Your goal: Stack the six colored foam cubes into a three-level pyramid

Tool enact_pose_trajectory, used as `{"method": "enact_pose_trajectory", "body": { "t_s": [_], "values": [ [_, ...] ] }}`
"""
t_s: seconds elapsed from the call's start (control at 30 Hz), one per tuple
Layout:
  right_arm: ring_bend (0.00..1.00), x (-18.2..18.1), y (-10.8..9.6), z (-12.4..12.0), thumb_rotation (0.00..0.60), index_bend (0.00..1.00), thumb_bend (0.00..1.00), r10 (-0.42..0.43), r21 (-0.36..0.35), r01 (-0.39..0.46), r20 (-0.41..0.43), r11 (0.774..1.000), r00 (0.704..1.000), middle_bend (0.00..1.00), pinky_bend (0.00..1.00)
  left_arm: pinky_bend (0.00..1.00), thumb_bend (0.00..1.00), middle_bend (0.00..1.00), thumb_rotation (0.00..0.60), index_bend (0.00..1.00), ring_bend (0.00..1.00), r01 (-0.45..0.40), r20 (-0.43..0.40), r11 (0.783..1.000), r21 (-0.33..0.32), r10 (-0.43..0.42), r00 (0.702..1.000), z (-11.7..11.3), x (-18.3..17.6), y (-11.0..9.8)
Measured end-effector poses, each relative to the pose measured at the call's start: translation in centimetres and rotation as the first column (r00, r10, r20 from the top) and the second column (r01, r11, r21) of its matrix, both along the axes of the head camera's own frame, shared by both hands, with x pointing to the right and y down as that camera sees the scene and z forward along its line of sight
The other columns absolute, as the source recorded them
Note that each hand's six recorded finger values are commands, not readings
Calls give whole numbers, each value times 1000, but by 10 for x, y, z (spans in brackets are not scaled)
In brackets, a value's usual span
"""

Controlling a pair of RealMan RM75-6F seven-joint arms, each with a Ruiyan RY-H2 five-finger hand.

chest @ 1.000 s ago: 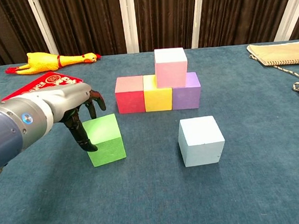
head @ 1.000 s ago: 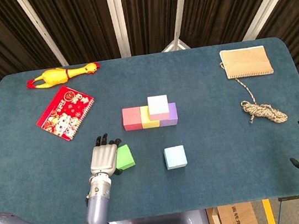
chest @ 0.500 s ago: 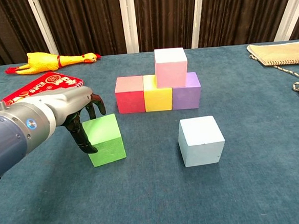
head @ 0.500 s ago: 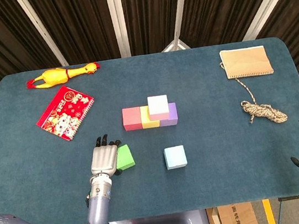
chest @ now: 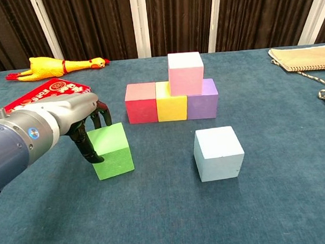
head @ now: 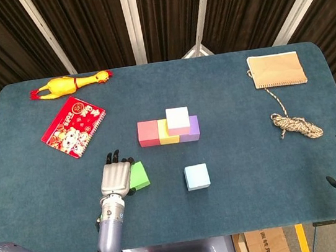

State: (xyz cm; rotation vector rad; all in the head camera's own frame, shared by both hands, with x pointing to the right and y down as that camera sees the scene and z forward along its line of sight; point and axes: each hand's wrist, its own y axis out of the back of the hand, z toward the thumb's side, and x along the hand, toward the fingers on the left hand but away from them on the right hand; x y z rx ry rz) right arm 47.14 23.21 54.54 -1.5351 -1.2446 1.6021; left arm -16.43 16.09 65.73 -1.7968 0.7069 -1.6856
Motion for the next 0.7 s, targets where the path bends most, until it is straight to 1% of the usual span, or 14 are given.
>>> {"method": "enact_pose_trajectory", "body": {
  "t_s": [0.07, 0.23, 0.47, 0.57, 0.7],
  "values": [
    [22, 0, 0, 0, 600, 127, 191, 2, 1, -2, 1, 1000, 1000, 138, 0, 0, 349, 370, 600, 333, 0, 1, 0, 1000, 2, -1, 1000, 0, 0, -1],
    [22, 2, 0, 0, 600, 127, 192, 7, 1, -7, -3, 1000, 1000, 138, 0, 0, 352, 372, 600, 333, 0, 6, -7, 1000, 21, -6, 1000, -4, 0, -5],
    [21, 2, 0, 0, 600, 127, 192, 7, -1, -7, -8, 1000, 1000, 138, 0, 0, 359, 375, 600, 333, 0, 1, -15, 999, 51, -1, 1000, -18, -10, -16],
    [21, 0, 1, 1, 600, 127, 193, 3, -5, -4, -10, 1000, 1000, 138, 0, 0, 363, 376, 600, 337, 0, -33, -3, 997, 68, 33, 999, -25, -20, -23],
    [21, -2, 1, 4, 600, 128, 192, -1, -14, 1, -14, 1000, 1000, 138, 0, 0, 363, 376, 600, 340, 0, -115, 30, 988, 100, 113, 993, -34, -39, -36]
  ]
}}
